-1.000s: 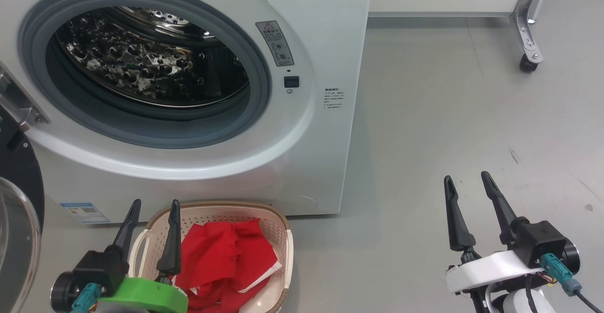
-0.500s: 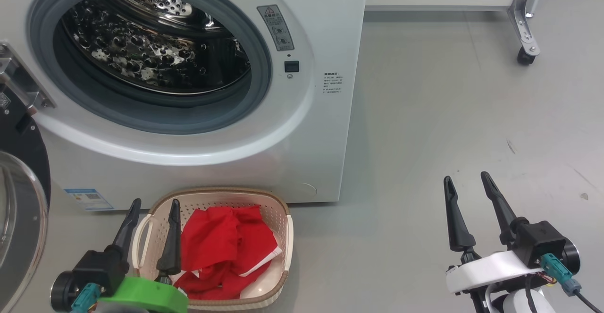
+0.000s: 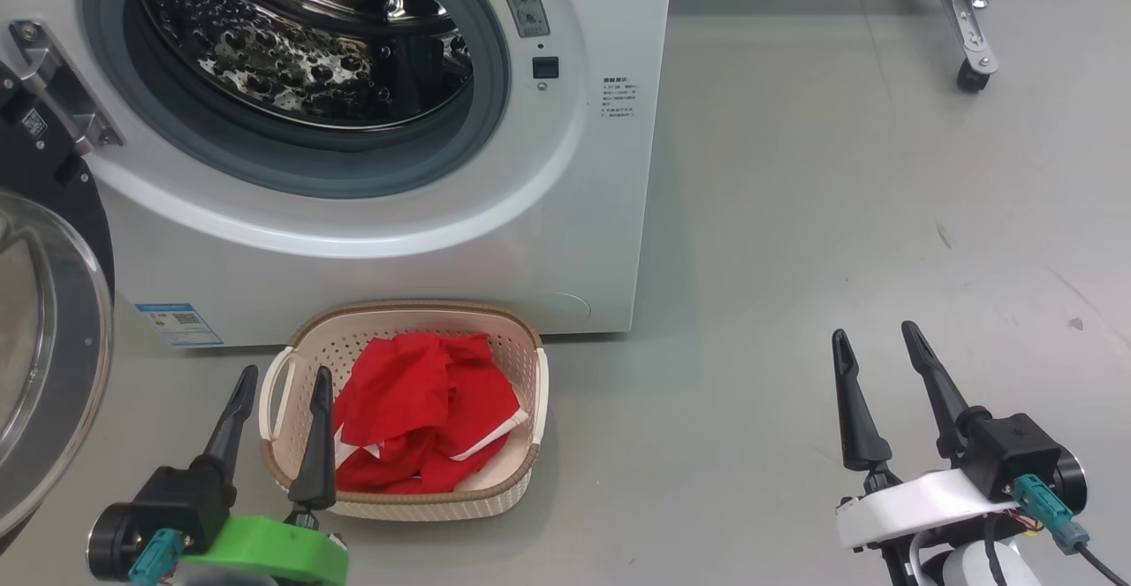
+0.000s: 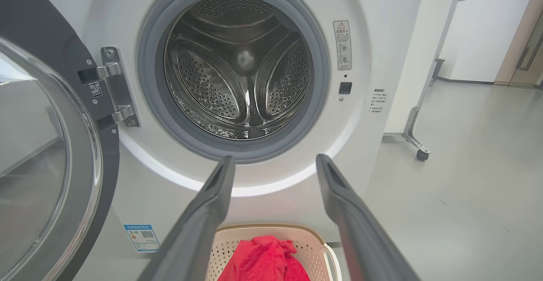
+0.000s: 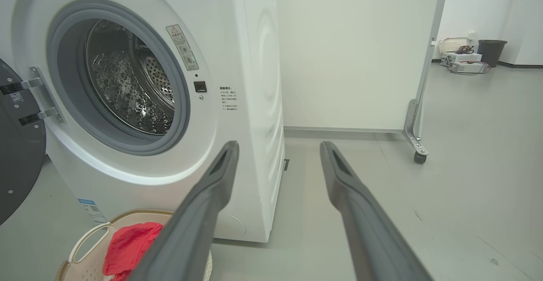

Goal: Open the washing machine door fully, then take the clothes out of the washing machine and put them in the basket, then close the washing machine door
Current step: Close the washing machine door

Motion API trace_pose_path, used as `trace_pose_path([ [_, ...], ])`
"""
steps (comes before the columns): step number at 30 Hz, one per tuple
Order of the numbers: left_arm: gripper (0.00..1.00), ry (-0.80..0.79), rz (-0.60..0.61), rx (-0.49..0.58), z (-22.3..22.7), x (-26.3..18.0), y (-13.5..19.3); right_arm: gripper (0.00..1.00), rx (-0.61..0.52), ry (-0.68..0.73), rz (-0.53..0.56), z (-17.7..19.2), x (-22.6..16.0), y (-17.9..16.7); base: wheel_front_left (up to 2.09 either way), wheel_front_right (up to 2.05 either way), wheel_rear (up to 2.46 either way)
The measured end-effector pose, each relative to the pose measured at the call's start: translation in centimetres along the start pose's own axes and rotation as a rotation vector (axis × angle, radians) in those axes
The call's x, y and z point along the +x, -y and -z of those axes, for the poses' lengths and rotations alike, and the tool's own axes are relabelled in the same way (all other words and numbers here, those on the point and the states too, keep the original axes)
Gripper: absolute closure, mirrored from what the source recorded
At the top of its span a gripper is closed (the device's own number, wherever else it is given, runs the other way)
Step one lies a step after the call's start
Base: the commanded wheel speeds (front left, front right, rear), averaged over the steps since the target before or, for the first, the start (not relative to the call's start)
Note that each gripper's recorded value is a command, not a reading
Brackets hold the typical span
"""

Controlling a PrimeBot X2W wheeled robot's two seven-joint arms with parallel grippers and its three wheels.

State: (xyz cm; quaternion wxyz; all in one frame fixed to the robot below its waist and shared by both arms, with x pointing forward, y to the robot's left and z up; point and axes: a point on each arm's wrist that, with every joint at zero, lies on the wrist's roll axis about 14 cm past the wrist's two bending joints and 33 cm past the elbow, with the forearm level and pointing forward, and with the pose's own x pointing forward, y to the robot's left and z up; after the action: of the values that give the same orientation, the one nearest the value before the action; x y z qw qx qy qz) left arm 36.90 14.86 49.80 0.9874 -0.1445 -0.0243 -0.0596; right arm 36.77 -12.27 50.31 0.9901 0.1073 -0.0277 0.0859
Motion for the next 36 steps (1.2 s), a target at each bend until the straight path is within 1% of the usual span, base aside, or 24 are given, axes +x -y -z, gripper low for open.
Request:
trace_pose_path([
  [16, 0.0, -0.004, 0.007, 0.019, 0.08, -0.03, 0.15, 0.0, 0.001, -0.003, -0.002, 0.1, 0.02, -0.08, -0.65, 0.65, 0.0],
  [36, 0.0, 0.002, 0.012, 0.022, -0.12, -0.05, 0.29, 0.0, 0.004, -0.003, -0.002, 0.12, -0.09, -0.14, -0.06, 0.06, 0.0],
])
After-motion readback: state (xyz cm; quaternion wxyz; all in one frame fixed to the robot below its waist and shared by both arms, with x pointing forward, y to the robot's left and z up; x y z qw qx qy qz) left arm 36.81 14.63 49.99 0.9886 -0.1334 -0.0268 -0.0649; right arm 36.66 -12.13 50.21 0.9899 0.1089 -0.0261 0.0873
